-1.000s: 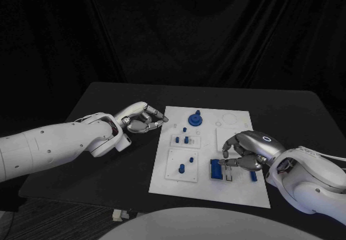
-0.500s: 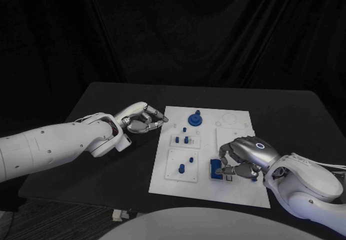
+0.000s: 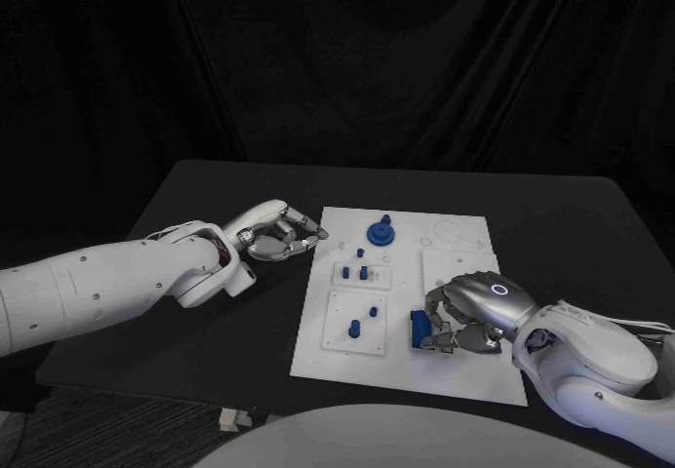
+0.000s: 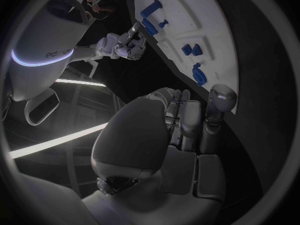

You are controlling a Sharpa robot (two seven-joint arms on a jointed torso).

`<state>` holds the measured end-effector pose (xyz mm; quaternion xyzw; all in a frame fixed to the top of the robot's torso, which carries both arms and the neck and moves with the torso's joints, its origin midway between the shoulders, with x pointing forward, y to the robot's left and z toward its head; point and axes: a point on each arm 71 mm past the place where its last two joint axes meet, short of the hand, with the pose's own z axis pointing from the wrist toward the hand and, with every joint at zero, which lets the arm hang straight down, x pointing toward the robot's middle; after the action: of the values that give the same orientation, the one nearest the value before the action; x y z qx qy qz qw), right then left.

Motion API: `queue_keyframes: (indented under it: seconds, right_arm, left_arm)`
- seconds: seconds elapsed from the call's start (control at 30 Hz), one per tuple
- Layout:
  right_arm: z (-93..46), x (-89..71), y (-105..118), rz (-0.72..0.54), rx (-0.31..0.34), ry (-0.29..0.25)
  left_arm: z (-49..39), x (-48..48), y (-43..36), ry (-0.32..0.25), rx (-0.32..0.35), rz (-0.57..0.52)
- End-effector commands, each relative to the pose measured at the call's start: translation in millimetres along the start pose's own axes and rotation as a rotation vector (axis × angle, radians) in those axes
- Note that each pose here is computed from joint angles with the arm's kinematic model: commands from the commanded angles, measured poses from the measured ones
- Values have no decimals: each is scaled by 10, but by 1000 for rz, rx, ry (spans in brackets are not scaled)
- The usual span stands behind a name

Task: Assemble the parts on the task board

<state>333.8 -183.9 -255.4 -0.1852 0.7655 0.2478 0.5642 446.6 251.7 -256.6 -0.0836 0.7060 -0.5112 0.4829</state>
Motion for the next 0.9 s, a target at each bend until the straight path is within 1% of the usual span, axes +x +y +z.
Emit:
queue_keyframes:
  seconds: [0.03, 0.23, 0.47, 0.9]
  right_arm:
    - [2, 28, -14, -23, 24, 23]
    - [12, 32, -30, -24, 34, 22]
    - [24, 23, -41, -23, 42, 3]
    - [29, 7, -27, -15, 35, -20]
  left_arm:
    - [3, 19, -13, 4, 17, -8]
    - [1, 28, -11, 5, 16, -10]
    - [-4, 34, -5, 6, 15, -11]
    - [-13, 40, 4, 8, 13, -13]
